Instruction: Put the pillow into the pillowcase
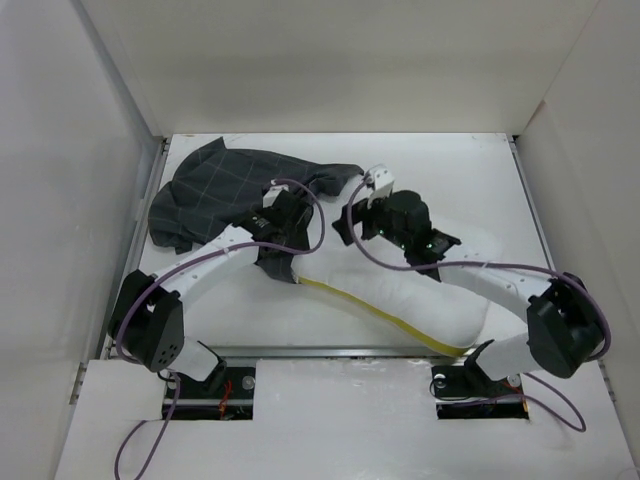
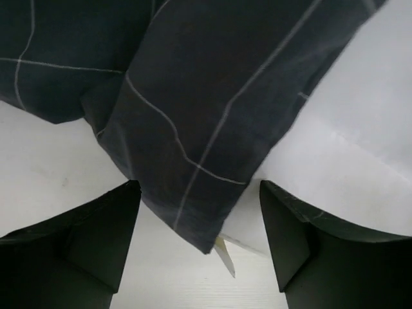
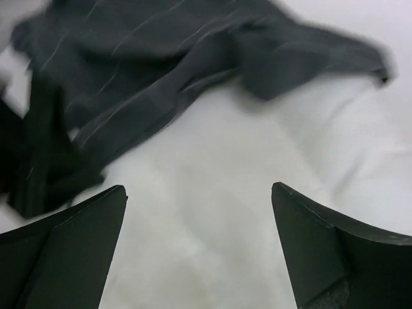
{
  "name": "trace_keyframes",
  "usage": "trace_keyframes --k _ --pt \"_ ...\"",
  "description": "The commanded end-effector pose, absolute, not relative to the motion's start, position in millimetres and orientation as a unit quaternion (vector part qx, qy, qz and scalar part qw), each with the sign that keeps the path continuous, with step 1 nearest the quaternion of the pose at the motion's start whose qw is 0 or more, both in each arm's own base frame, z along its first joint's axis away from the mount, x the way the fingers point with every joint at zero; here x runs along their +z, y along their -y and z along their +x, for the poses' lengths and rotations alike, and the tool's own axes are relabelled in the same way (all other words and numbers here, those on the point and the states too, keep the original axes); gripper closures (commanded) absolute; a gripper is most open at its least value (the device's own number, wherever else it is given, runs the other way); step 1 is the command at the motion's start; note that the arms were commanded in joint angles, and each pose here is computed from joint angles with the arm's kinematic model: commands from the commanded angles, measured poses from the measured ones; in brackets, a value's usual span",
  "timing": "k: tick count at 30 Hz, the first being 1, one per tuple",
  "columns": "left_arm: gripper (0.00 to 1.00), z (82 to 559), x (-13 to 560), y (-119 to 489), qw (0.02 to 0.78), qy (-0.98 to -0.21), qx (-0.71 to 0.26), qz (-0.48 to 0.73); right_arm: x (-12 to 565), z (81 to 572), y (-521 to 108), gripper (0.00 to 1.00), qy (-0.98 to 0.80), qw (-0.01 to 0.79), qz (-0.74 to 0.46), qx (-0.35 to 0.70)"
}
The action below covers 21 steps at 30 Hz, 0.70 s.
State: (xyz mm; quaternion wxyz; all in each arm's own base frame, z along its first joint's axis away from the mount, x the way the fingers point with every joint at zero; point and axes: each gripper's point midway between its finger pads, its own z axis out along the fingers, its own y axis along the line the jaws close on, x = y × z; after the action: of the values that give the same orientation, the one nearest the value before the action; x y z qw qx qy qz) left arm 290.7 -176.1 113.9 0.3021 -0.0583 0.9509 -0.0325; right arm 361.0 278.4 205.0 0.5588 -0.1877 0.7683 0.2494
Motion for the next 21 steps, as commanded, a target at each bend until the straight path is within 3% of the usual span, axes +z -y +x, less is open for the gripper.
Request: trace_keyframes --k 1,4,5,10,11,12,13,14,15,17,21 --pt "0.35 296.6 121.2 169.3 0.328 -0.940 -0.030 -0.092 153.3 308.8 -292.3 0.01 -0.788 0.486 -0.291 0.242" --pt "0.57 297.5 117.7 162.8 0.326 -0.939 -0.017 -0.110 138.2 275.2 -311.0 0.01 -0.777 0.454 -0.344 0.269" --pt "0.71 295.4 114.0 161.6 0.322 -0.940 -0.016 -0.114 131.7 270.7 -315.3 0.01 -0.770 0.447 -0.368 0.267" --pt "0.99 295.5 114.0 162.0 0.322 -0.939 -0.017 -0.119 105.3 282.5 -337.0 0.01 -0.775 0.435 -0.394 0.235" --pt "1.00 295.5 114.0 162.0 0.322 -0.939 -0.017 -0.119 93.7 291.0 -338.6 0.01 -0.786 0.432 -0.382 0.222" --pt "1.00 294.5 113.5 163.9 0.318 -0.940 -0.022 -0.117 91.9 300.3 -338.3 0.07 -0.792 0.440 -0.368 0.208" --pt "1.00 292.9 117.4 166.5 0.322 -0.939 -0.027 -0.114 99.2 319.4 -335.5 0.31 -0.798 0.466 -0.339 0.178" --pt "1.00 290.1 117.1 171.5 0.320 -0.941 -0.033 -0.107 104.6 332.1 -334.8 0.60 -0.802 0.484 -0.309 0.165" --pt "1.00 284.3 125.2 180.6 0.328 -0.939 -0.047 -0.094 108.1 342.1 -332.4 1.00 -0.815 0.494 -0.257 0.159" --pt "1.00 273.2 130.9 192.2 0.323 -0.942 -0.067 -0.069 132.4 366.6 -326.5 1.00 -0.811 0.537 -0.194 0.131" --pt "1.00 239.4 147.5 226.7 0.306 -0.943 -0.133 -0.008 199.4 384.9 -339.8 1.00 -0.777 0.584 -0.111 0.207"
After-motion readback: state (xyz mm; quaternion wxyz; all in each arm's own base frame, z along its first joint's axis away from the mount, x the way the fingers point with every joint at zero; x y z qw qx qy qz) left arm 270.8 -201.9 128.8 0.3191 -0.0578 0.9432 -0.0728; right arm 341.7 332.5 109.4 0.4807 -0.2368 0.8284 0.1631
